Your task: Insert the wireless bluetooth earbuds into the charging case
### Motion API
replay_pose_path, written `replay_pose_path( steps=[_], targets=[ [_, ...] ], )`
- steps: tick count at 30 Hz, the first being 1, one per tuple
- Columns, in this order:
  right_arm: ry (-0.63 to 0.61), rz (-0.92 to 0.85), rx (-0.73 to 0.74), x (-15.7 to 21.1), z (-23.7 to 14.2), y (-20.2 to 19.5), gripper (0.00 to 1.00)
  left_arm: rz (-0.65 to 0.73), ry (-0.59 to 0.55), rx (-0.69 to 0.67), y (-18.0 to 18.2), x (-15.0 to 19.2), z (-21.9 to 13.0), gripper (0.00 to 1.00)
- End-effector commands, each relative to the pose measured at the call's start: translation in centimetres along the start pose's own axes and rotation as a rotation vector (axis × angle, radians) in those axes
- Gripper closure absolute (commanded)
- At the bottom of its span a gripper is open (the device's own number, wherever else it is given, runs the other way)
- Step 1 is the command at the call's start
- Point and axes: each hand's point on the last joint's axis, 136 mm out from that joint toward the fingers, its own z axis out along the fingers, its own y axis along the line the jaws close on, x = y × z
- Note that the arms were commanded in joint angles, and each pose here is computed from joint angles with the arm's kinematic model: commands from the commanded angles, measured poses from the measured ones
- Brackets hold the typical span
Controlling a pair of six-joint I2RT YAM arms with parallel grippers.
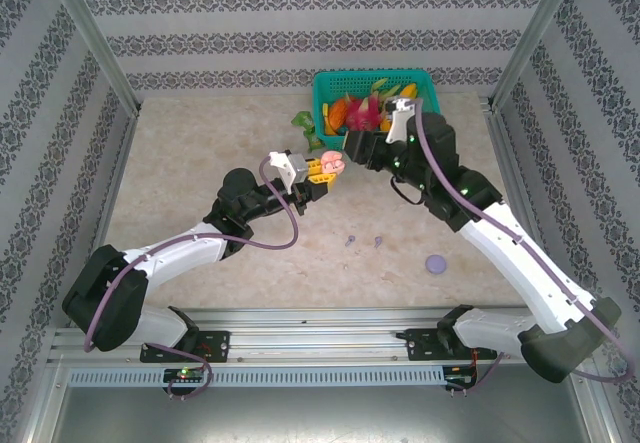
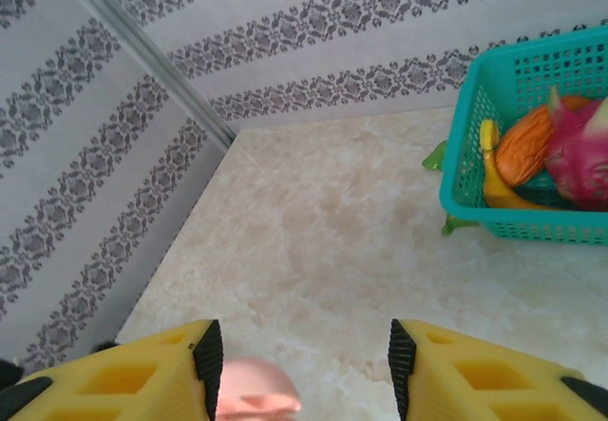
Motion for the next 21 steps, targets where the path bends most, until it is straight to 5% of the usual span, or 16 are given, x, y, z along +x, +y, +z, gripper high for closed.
replay_pose_path(
  steps=[1, 12, 21],
  targets=[
    [0.101, 0.045, -0.018, -0.3, 0.9, -0.1, 0.5, 0.039, -0.017, 0.037, -1.1, -0.4, -0.2, 1.0],
    [0.384, 0.058, 0.014, 4.2, 8.4, -1.9, 0.57, 0.028, 0.0, 0.044, -1.1, 0.1, -0.1, 1.0],
    [0.453, 0.038, 0.031, 7.2, 7.2, -2.5, 0.64, 0.029, 0.016, 0.014, -0.5, 0.5, 0.3, 1.0]
  ],
)
